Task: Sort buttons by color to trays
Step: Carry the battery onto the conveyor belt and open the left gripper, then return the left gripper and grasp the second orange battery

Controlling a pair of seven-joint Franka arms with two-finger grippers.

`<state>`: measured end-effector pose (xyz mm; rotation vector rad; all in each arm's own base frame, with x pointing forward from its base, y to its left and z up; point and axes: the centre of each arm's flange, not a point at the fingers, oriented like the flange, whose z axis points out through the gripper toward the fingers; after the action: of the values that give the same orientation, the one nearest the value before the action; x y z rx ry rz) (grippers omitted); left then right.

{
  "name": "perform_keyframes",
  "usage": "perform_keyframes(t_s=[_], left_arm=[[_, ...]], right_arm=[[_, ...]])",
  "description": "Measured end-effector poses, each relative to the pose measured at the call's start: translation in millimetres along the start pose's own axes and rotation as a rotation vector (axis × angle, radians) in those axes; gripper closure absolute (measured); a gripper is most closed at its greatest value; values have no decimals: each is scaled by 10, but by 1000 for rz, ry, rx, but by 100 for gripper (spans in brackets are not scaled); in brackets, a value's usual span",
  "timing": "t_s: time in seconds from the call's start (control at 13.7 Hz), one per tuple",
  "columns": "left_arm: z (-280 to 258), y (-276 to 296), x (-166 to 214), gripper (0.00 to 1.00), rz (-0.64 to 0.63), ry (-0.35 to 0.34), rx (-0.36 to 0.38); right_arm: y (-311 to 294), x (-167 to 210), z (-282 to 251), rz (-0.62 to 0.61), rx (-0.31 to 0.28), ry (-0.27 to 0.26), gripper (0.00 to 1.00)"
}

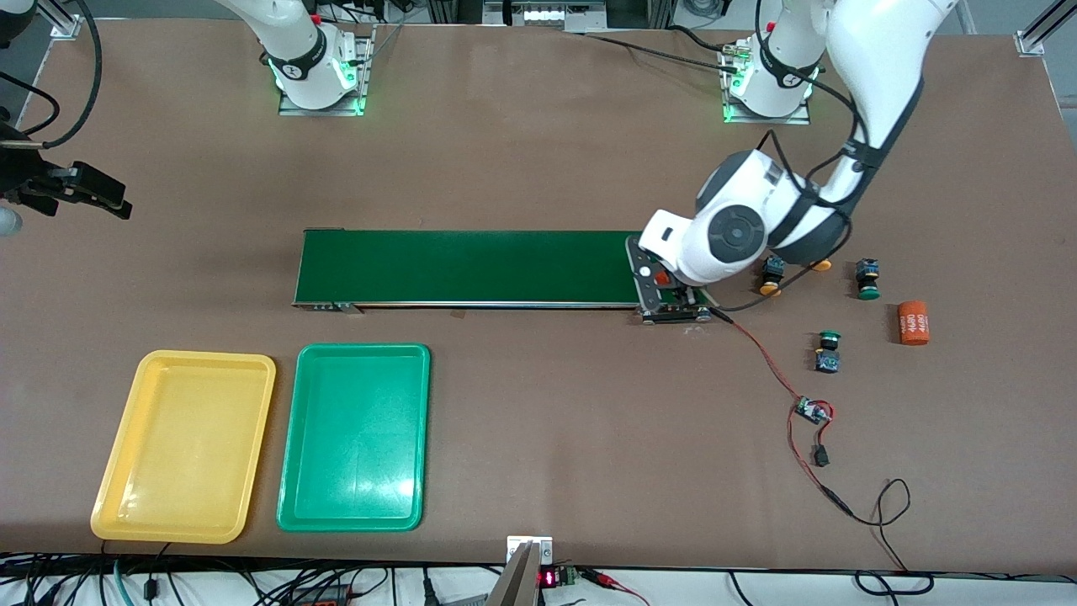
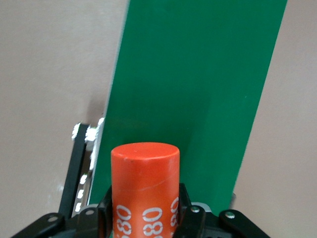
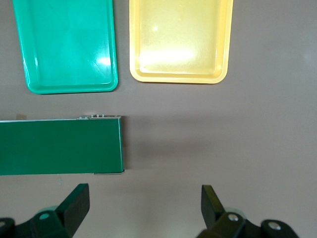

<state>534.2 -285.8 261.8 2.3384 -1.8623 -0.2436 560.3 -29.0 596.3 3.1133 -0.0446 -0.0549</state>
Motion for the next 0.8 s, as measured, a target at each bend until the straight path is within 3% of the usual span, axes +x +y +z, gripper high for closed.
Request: perform_keyframes(t_s=[0.15, 0.44, 0.51, 0.8], left_arm=[[101, 57, 24, 46, 52, -17, 10], [55, 6, -42, 6, 54, -30, 5], [-38, -74, -120, 0, 32, -41, -2], [-782, -822, -958, 0, -239, -87, 22]], right_arm=[[0, 0, 0, 0, 0, 0, 0], [2, 1, 0, 0, 0, 0, 0], [3, 1, 0, 1, 0, 0, 0], [6, 1, 2, 1, 0, 0, 0]])
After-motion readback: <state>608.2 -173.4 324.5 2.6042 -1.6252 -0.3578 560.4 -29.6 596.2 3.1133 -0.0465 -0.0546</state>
